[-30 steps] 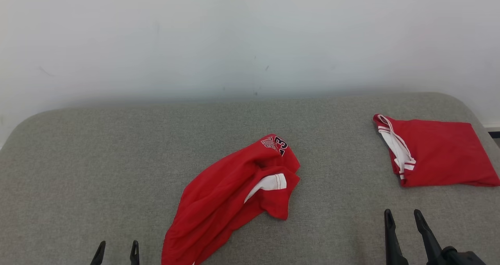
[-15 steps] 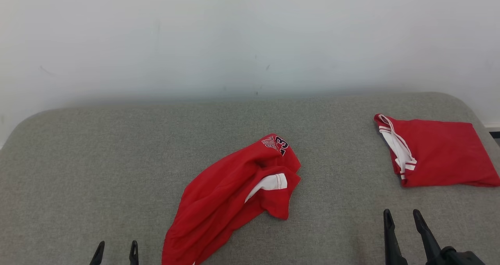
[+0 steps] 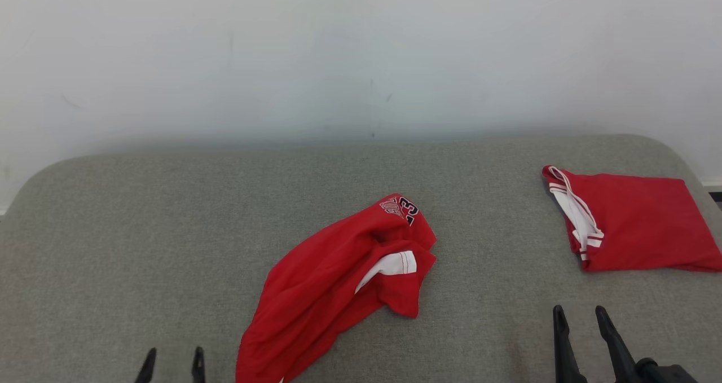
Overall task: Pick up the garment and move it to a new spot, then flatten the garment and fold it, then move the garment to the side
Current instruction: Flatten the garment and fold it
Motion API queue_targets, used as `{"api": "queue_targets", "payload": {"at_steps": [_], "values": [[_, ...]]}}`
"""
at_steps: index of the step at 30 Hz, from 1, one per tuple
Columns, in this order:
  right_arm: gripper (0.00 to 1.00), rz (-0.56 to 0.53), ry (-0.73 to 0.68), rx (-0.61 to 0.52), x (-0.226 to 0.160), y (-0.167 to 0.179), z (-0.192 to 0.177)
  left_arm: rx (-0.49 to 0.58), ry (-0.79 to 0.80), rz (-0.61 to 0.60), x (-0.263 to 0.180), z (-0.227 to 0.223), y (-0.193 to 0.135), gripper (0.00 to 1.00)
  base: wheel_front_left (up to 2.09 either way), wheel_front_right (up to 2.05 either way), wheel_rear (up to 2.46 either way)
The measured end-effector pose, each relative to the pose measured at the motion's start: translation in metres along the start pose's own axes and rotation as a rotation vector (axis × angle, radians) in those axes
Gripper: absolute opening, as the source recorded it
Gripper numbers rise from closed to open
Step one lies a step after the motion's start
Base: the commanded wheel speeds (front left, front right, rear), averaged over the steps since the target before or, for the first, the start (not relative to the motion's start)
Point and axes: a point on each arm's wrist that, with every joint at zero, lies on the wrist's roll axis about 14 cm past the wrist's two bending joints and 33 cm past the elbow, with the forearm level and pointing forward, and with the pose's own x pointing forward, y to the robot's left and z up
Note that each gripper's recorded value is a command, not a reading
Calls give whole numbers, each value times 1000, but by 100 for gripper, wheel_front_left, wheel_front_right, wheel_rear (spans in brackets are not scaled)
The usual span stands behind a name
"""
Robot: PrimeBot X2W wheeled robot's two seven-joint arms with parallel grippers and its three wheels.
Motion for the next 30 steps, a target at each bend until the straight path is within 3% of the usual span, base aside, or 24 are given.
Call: {"api": "queue_targets", "payload": {"at_steps": [7,13,30], "values": [[100,53,79,16,5,18,-25,-56,52,-76,-8,-17,-32,100,0,0,0],[100,150,82,3,36,48,-26,-108,179,-111,-20,-55,-51,100,0,0,0],[100,330,266,-40,106,111,-71,-125,265,-153,1,-76,-63,100,0,0,0]]}}
